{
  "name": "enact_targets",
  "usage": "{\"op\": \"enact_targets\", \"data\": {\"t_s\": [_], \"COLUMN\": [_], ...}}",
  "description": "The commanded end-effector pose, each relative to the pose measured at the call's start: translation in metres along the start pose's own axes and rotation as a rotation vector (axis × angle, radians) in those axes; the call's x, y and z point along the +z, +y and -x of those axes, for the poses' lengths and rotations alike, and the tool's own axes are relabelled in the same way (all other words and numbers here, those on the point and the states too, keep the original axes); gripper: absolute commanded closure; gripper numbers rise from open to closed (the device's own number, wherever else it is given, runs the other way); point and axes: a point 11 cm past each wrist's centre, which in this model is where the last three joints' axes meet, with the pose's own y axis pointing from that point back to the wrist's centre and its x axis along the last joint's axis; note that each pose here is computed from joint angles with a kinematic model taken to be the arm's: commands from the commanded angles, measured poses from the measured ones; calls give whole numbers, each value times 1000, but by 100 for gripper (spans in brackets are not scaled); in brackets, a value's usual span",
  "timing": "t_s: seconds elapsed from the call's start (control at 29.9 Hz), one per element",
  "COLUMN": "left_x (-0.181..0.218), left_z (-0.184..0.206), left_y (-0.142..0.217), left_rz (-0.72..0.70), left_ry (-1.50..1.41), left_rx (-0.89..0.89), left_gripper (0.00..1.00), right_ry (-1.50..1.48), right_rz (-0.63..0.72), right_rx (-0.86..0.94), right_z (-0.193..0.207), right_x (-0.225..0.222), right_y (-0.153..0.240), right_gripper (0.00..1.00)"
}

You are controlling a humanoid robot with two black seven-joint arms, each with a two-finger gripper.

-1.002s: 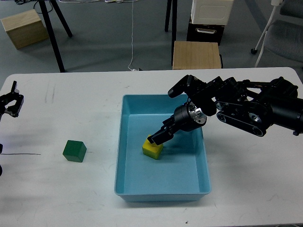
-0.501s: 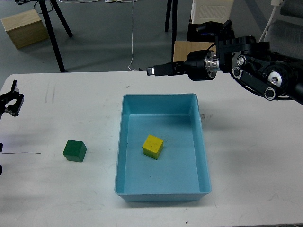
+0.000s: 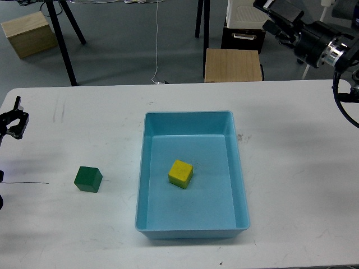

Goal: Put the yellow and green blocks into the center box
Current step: 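Withdraw the right gripper up and back to its side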

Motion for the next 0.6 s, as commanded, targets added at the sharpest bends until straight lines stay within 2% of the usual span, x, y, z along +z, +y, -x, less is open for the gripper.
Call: {"op": "enact_targets", "data": {"t_s": [0.0,0.17,0.4,0.57], "left_x": [0,-1,-1,-1], "left_z": [-1,-2,-2,-4], "left_y": [1,2,2,3], "left_rz": [-2,-4,-5,-6], "left_ry": [0,-1,0,-2], "left_rx": [2,5,7,11], "left_gripper": [0,0,0,0], "right_ry": [-264,-659,-1017,-1248], "right_rz": [25,48,95,42], "right_rx": [235,502,687,762], "right_z": [-40,-67,-40,-26], "right_x": [24,60,108,112], "right_y": [37,91,131,137], "right_gripper": [1,1,1,1]}}
